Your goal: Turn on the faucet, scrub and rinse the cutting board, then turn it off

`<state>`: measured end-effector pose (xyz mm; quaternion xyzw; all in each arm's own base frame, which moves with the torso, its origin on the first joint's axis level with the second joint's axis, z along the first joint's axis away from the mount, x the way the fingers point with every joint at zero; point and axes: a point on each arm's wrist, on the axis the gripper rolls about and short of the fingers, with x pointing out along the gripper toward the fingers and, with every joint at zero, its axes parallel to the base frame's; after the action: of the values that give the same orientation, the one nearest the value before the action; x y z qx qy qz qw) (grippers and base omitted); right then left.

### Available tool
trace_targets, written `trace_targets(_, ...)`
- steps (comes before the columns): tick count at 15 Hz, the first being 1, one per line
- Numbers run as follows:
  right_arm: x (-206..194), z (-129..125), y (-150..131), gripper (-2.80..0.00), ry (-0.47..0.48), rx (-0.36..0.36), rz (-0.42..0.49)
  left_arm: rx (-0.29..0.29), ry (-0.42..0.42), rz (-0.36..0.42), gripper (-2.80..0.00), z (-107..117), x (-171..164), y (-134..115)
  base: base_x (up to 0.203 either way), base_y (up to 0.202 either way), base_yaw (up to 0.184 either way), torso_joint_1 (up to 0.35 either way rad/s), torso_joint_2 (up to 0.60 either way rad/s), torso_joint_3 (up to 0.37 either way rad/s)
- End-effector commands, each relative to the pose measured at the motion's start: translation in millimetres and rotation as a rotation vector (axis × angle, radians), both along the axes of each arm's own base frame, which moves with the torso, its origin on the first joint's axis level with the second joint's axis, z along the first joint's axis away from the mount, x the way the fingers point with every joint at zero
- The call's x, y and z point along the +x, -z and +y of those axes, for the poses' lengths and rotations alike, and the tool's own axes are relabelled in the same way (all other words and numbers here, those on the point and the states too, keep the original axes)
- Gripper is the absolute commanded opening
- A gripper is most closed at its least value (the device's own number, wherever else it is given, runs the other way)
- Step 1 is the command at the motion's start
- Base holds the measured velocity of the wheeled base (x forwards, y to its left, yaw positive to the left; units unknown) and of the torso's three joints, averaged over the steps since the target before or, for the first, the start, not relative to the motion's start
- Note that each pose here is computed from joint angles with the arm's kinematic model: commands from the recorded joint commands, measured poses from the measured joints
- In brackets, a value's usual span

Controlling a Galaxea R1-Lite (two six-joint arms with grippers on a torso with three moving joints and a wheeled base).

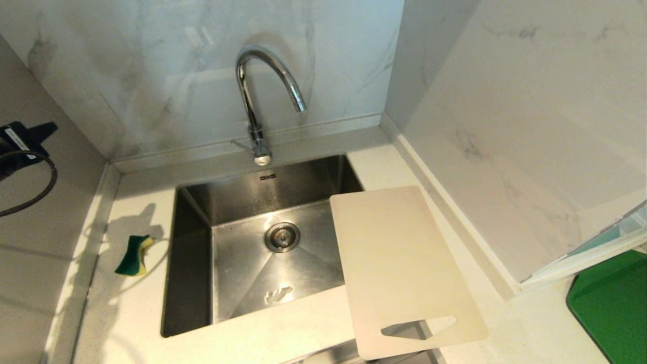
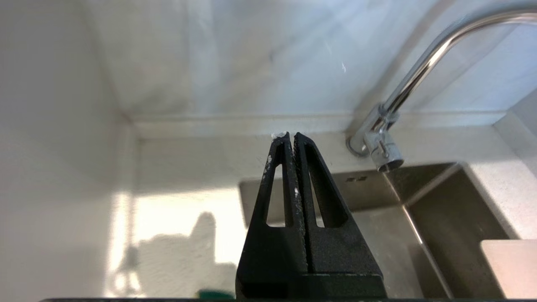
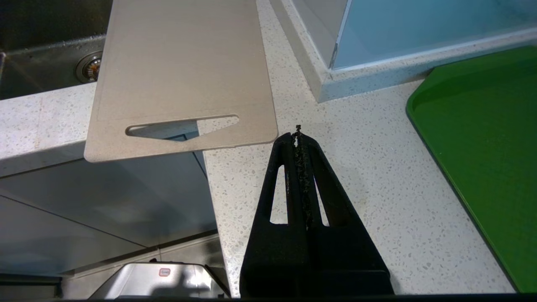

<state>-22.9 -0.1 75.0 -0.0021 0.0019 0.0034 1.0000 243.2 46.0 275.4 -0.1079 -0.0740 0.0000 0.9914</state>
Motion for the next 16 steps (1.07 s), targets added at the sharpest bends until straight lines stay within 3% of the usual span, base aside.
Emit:
trace_targets(1, 0, 0, 0, -2.8, -0.001, 0.0, 0.001, 0.037, -0.012, -0.125, -2.8, -9, -59, -30, 0.0, 0.0, 0.0, 0.0, 0.0, 0.0)
trace_targets(4, 0, 0, 0, -2.8, -0.001, 0.0, 0.001, 0.061, 0.008, -0.11, -2.8, -22, -113, -14, 0.0, 0.0, 0.0, 0.0, 0.0, 0.0)
trace_targets(10, 0, 0, 0, -2.8, -0.001, 0.0, 0.001, 0.076, 0.093, 0.017, -2.8, -41, -189, 78, 0.0, 0.0, 0.0, 0.0, 0.0, 0.0)
trace_targets(11, 0, 0, 0, -2.8, -0.001, 0.0, 0.001, 0.077, 0.124, 0.045, -2.8, -44, -197, 95, 0.0, 0.0, 0.0, 0.0, 0.0, 0.0)
trace_targets(16, 0, 0, 0, -2.8, -0.001, 0.0, 0.001, 0.085, 0.318, 0.093, -2.8, -54, -238, 133, 0.0, 0.0, 0.0, 0.0, 0.0, 0.0)
